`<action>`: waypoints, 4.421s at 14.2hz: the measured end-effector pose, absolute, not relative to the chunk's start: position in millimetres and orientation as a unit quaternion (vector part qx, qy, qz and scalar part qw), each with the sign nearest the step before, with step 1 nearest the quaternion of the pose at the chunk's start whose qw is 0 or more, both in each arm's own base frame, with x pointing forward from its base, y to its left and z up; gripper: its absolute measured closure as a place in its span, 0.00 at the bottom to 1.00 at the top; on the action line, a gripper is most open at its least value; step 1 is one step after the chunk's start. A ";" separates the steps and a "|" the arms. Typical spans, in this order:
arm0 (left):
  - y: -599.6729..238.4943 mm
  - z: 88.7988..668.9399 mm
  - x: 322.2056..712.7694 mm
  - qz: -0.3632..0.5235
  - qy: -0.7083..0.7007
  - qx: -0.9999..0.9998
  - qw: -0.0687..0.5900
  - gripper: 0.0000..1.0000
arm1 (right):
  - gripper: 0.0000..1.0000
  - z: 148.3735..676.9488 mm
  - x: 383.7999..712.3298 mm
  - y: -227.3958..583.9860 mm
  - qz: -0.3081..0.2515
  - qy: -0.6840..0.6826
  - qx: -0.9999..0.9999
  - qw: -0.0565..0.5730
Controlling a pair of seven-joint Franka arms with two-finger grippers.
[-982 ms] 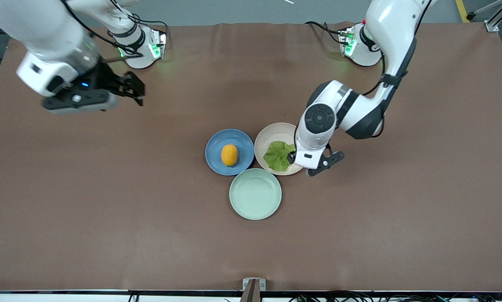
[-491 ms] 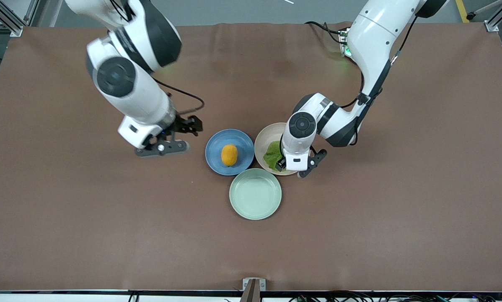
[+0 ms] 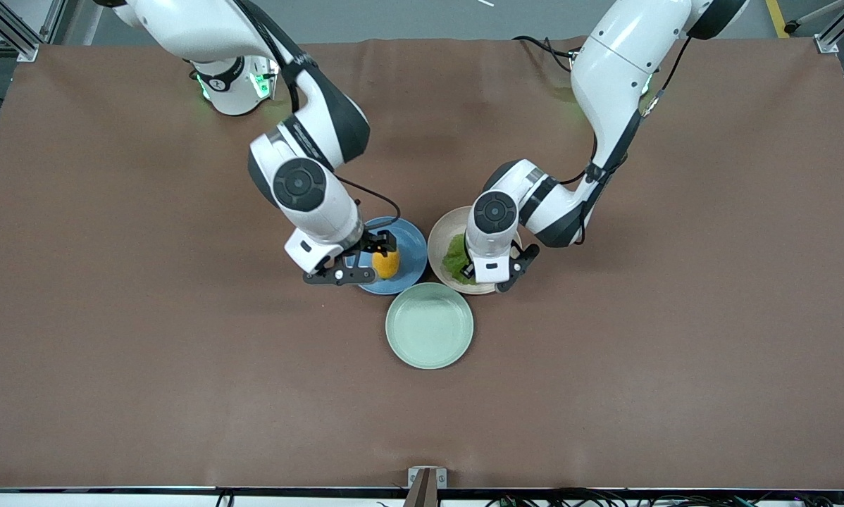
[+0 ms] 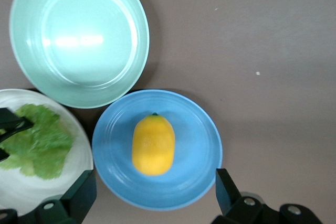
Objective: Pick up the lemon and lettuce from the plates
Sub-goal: 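Grasp the lettuce with the left gripper while the right gripper reaches the lemon, then lift the lettuce off the plate with the left gripper while the right grasps lemon, then place the lettuce on the table with the left gripper while the right carries lemon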
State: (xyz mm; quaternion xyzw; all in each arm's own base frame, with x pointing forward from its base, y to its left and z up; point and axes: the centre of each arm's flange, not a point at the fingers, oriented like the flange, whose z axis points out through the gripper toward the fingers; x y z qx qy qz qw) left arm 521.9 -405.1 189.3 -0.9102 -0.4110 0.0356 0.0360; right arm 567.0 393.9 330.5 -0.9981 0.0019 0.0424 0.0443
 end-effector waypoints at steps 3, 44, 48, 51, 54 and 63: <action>-404.9 189.3 522.1 0.034 -0.409 -0.911 0.037 0.63 | 0.00 286.0 561.0 397.3 0.050 0.010 -0.998 0.042; -42.8 439.6 669.9 0.017 -0.364 -0.928 0.079 0.00 | 0.37 402.4 601.6 141.4 0.126 -0.001 -0.992 -0.027; -38.0 517.4 661.2 -0.022 -0.252 -0.965 0.066 0.00 | 0.37 345.9 615.8 -2.4 0.090 -0.016 -0.996 -0.010; -33.8 564.9 642.0 -0.035 -0.163 -0.983 0.073 0.00 | 0.37 279.5 599.3 -60.1 0.064 -0.003 -0.998 -0.014; -20.1 607.1 614.4 -0.027 -0.088 -0.992 0.082 0.00 | 0.37 223.1 582.7 -77.8 0.053 0.008 -0.999 -0.008; -36.6 627.0 533.5 0.006 -0.030 -0.999 0.039 0.00 | 0.22 187.3 581.3 -81.6 0.046 0.013 -0.999 0.000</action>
